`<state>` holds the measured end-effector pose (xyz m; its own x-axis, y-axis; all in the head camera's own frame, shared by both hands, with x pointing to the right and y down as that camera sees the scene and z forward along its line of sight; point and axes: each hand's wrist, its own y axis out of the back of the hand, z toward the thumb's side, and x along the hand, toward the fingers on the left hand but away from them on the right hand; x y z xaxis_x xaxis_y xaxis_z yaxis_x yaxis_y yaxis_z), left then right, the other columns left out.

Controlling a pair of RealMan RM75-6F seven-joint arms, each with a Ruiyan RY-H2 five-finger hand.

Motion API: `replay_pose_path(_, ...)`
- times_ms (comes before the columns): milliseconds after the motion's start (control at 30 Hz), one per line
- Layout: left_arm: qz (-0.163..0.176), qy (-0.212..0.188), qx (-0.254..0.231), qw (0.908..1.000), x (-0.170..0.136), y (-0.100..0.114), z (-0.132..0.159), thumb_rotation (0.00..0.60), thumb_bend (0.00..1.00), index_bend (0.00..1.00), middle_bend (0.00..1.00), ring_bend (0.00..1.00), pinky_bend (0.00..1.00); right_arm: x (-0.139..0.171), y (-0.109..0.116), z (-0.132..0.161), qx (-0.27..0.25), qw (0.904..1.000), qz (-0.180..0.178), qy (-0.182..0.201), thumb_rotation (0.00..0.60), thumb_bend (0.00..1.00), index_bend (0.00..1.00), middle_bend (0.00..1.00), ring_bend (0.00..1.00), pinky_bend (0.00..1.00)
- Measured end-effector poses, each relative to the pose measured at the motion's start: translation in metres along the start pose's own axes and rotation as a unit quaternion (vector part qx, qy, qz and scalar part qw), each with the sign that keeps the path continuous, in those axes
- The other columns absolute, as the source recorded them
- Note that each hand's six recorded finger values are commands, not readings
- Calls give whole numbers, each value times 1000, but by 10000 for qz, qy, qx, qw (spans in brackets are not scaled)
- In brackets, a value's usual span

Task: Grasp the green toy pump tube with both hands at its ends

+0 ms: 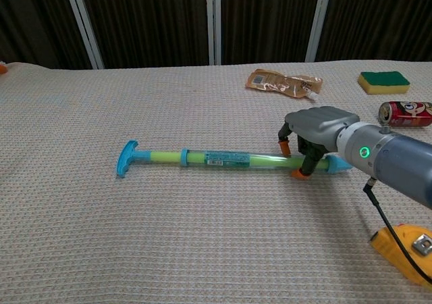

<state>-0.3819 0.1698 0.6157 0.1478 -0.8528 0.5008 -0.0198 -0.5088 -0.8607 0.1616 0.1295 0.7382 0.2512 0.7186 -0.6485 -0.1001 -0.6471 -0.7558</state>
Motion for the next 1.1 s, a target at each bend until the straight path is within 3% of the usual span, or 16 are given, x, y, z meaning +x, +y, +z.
replay_pose_path(100,-16,-363,-60,9993,26,-6,19,600,259,284,761,750,955,1,1,-1,8,10000,4,-47,600,394,657,1000,1000,1000)
replay_pose_path(400,-430,-1208,-81,9917,90,-41,85,600,330,351,777,764,973,3,5,-3,42,9999,54,-145,600,410,659,1000,1000,1000)
replay_pose_path(700,-605,-1449,-90,9876,120,-68,126,600,330,364,777,764,973,3,5,-4,10,9998,143,-150,600,410,660,1000,1000,1000)
replay_pose_path(1100,-758,-1587,-62,9844,136,-94,155,600,332,390,777,764,973,2,7,-6,-32,9998,179,-120,600,410,660,1000,1000,1000)
